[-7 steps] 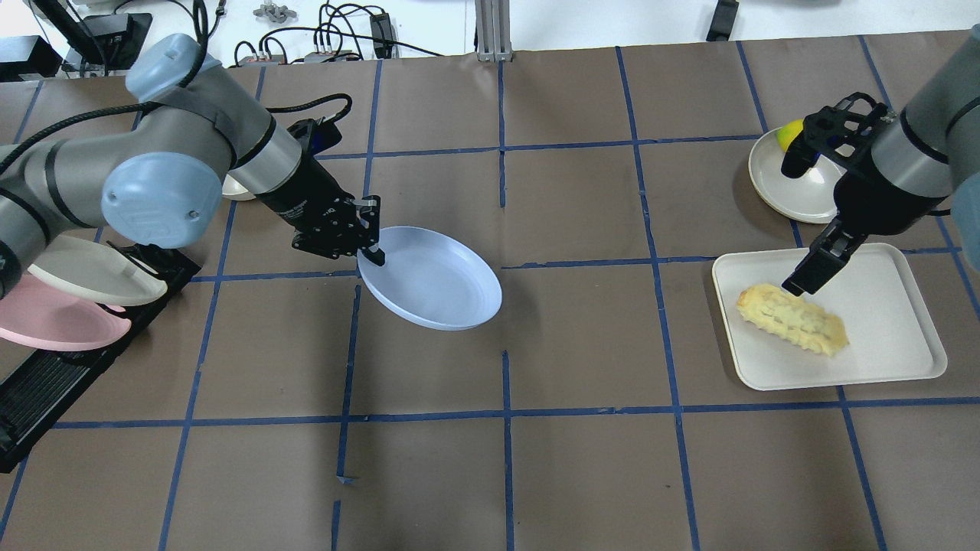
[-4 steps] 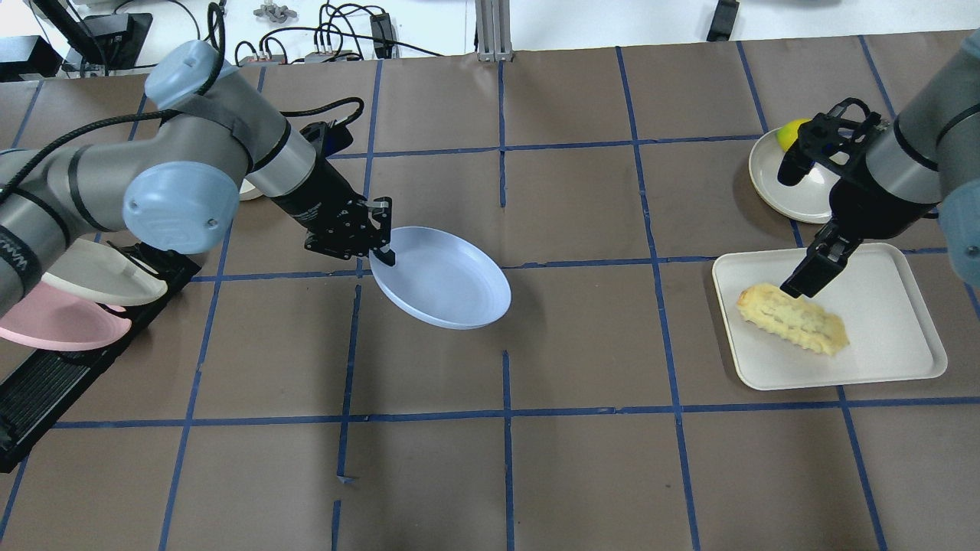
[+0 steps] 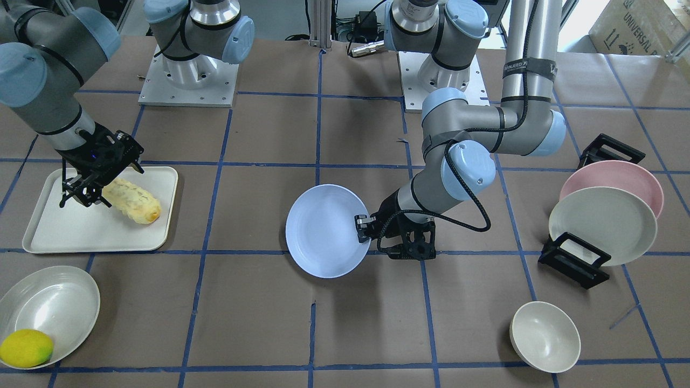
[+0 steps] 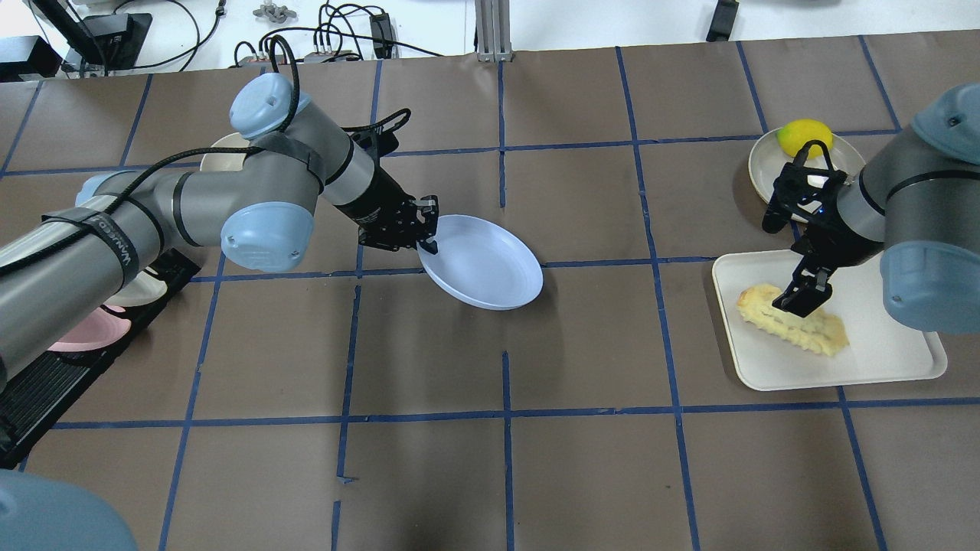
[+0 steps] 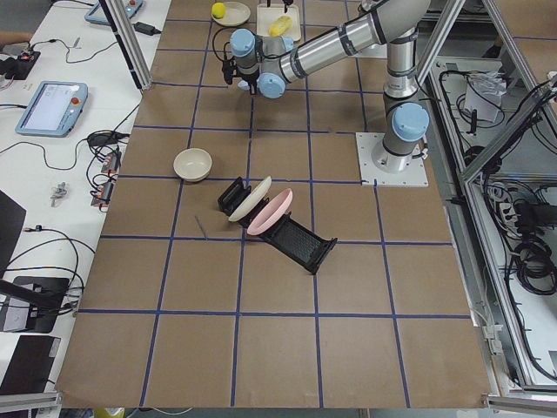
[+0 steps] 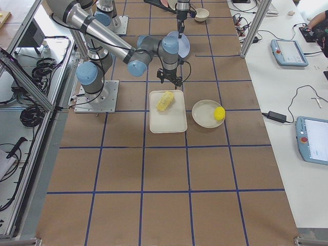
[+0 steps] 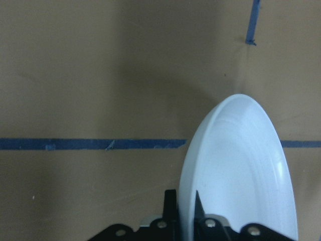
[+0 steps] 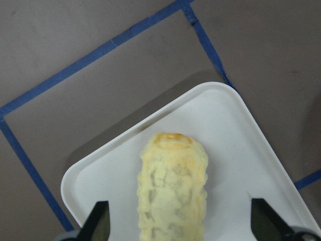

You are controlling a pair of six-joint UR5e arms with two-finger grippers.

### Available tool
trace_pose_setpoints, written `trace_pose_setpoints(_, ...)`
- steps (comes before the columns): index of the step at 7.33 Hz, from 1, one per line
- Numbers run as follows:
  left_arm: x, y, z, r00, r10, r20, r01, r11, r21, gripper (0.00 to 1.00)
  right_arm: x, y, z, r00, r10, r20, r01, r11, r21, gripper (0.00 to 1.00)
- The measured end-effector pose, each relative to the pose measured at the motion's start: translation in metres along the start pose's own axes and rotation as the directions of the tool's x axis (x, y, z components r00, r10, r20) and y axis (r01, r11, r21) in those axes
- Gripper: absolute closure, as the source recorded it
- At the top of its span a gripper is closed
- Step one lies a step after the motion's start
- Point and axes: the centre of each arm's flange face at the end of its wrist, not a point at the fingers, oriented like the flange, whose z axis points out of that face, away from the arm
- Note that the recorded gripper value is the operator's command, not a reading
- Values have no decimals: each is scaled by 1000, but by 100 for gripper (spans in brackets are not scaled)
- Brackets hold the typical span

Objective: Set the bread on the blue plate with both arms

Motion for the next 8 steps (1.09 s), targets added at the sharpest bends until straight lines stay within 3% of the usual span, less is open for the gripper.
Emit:
trace_pose_setpoints(1,2,-4,7,1000,-9,-23,9,1000,11,78,10,3,14,1000,7,-3,-7,1000,1,0)
trace_pose_setpoints(2,3,-8,12,999,-11,-43,12,999,33,49,15,5,25,1000,11,0,-11,1000,2,0)
trace_pose_setpoints(3,3,-12,18,999,-6,-54,9,999,54,0,12,6,37,1000,14,9,-14,1000,1,0)
trace_pose_setpoints(6,4,-11,12,998,5,-59,0,997,82,0,-12,12,65,999,34,-16,-34,999,4,0)
trace_pose_setpoints(8,3,-7,-20,999,13,-43,-8,993,116,0,-14,16,71,999,40,-26,-40,999,6,0)
